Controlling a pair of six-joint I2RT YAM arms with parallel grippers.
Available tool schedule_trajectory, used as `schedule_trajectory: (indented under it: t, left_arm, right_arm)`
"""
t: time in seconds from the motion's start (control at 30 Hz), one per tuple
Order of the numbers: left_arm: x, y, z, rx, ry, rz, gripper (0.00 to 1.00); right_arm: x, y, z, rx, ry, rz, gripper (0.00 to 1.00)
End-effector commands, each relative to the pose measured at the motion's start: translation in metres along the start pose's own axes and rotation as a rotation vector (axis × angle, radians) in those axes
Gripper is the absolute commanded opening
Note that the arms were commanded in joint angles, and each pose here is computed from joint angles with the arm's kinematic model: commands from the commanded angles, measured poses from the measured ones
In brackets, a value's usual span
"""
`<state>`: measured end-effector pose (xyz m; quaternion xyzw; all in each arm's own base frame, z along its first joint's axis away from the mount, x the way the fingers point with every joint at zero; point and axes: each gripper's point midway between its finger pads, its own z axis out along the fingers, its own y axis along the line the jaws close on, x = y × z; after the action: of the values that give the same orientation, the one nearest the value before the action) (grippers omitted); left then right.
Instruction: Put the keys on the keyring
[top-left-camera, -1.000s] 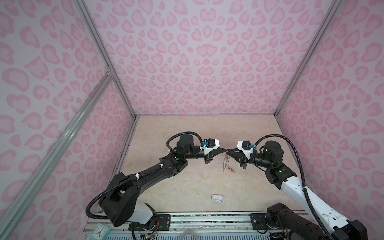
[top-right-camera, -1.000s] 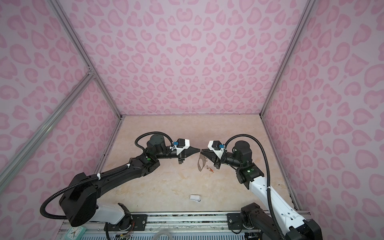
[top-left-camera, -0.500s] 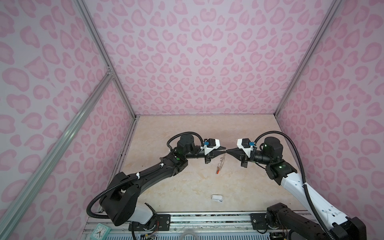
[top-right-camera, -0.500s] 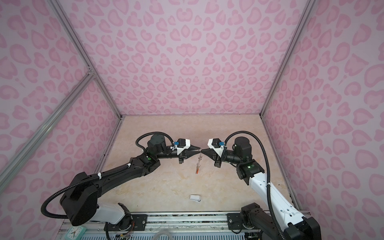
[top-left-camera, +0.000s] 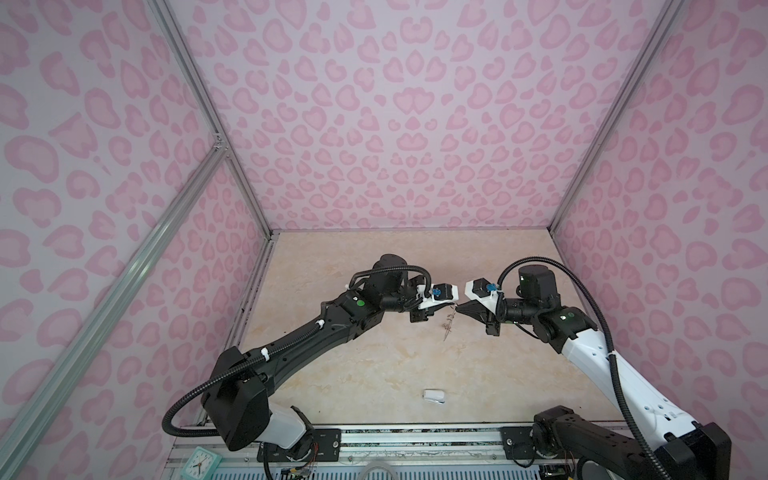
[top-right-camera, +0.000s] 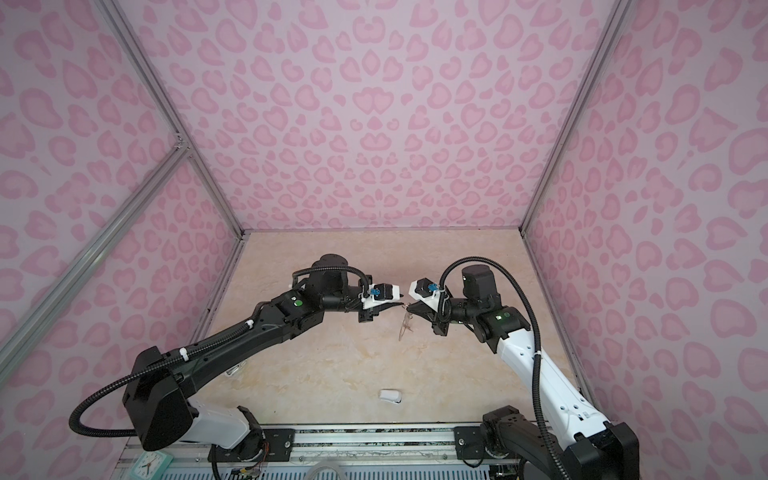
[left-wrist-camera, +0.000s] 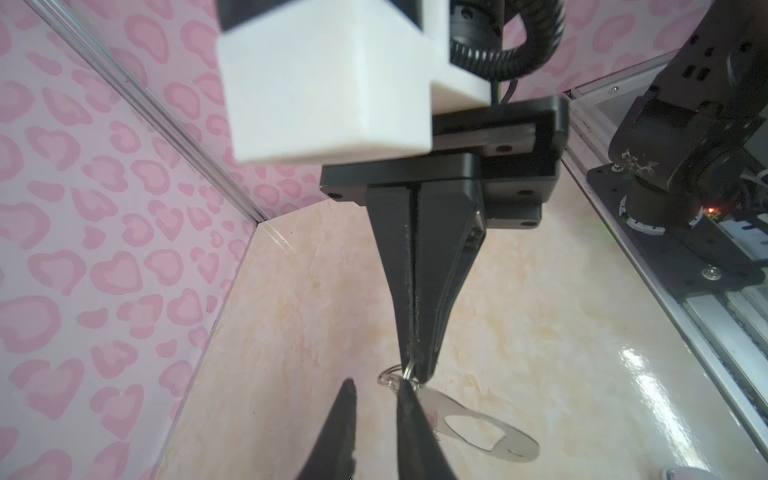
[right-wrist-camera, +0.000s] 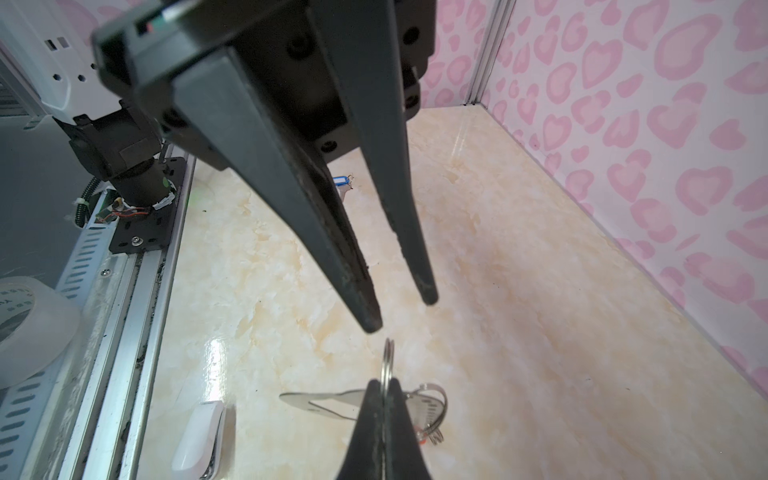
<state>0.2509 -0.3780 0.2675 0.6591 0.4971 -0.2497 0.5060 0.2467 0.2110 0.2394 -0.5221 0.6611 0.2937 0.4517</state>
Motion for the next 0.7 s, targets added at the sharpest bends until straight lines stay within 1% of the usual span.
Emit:
schedule_trajectory:
  t: [0.0, 0.3, 0.37, 0.5, 0.57, 0.67]
  left_arm:
    - [0.012, -0.008, 0.003, 0.036, 0.072, 0.032, 0.21]
    - [0.010, -0.016, 0.015, 0.068, 0.091, 0.061, 0.20]
    - [0.010, -0.017, 0.017, 0.075, 0.095, 0.066, 0.17]
    - [0.009, -0.017, 0.020, 0.084, 0.092, 0.064, 0.04]
    - [0.007, -0.017, 0.020, 0.080, 0.086, 0.050, 0.03]
    - [0.006, -0.012, 0.021, 0.069, 0.055, -0.019, 0.03]
  right_arm:
    - [0.002, 0.001, 0.000, -0.005, 0.010, -0.006, 0.00]
    - [0.003, 0.005, 0.000, -0.021, 0.012, -0.012, 0.00]
    - [0.003, 0.006, 0.000, -0.023, 0.015, -0.014, 0.00]
    - [0.006, 0.006, 0.001, -0.022, 0.024, -0.021, 0.00]
    - [0.009, 0.003, 0.001, -0.004, 0.038, -0.028, 0.00]
    - [0.013, -0.005, -0.002, 0.064, 0.053, -0.052, 0.16]
